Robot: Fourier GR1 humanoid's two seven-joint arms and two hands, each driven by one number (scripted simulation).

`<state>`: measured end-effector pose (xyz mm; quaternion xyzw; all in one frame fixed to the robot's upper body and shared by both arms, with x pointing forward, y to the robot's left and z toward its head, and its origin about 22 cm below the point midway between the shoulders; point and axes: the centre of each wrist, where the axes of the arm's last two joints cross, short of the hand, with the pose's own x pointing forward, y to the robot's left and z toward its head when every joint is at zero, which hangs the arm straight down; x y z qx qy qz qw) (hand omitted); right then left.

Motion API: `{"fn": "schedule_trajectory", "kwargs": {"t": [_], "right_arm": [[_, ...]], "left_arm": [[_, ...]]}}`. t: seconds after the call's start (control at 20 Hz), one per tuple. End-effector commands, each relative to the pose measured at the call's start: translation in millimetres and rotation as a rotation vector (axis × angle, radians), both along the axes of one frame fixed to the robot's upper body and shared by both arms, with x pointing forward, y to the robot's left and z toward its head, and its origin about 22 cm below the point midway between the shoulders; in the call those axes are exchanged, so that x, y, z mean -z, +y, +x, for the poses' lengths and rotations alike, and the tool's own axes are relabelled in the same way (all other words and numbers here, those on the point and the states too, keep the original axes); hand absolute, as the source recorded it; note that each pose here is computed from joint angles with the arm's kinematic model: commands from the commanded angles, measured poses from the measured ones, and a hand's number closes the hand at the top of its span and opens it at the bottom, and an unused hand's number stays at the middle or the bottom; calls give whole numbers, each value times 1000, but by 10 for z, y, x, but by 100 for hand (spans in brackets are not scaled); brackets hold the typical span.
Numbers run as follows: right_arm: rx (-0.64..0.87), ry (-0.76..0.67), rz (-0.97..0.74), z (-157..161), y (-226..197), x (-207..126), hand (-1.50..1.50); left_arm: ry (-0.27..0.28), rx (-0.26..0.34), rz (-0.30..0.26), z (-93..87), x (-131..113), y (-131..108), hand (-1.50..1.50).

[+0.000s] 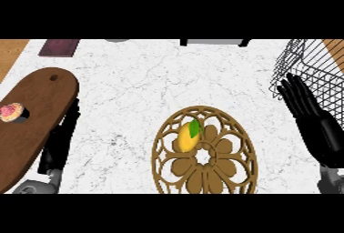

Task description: Pick the lemon from the placemat and place it in the basket

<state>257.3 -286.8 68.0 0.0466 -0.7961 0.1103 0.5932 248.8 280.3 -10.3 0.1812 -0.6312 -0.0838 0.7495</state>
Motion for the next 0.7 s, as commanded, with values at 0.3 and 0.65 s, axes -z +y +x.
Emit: {"fn": "schedule_trajectory", "kwargs": {"t": [0.3, 0.65], "right_arm": [[-261, -168, -74, 466, 1291, -655, 150], [-84, -99, -160, 263, 2512, -272, -150]], "left_arm": [[326, 23, -232, -277, 520, -206, 0], [364, 4, -224, -310, 430, 74, 0]]}}
